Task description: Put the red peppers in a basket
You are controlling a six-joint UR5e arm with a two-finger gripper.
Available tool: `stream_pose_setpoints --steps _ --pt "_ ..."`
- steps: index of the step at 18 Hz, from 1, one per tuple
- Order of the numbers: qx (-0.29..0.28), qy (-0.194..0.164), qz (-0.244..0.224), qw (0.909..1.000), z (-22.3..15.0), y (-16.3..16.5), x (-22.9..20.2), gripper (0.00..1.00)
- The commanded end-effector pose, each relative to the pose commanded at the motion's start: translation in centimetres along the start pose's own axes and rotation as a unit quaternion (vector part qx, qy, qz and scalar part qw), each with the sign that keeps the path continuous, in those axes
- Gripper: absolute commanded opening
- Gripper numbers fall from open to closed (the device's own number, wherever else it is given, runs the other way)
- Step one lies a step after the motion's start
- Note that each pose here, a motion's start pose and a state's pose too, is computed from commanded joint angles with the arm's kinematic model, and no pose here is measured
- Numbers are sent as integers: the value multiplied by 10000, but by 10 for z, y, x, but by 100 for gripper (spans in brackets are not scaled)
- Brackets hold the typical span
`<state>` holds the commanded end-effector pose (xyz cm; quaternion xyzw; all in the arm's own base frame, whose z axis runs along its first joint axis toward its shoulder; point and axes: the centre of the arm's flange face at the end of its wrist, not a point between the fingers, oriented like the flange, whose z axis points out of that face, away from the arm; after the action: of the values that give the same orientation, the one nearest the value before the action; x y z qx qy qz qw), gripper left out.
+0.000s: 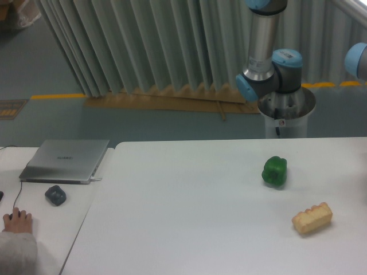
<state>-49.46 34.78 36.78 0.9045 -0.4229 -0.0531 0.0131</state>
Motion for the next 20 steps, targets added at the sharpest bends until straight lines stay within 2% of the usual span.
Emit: stream_pose_setpoints --steps 10,20 --pt "50 130 -12 9999 15 -2 6 100" --pt "26 106 25 9999 13 -9 6 100"
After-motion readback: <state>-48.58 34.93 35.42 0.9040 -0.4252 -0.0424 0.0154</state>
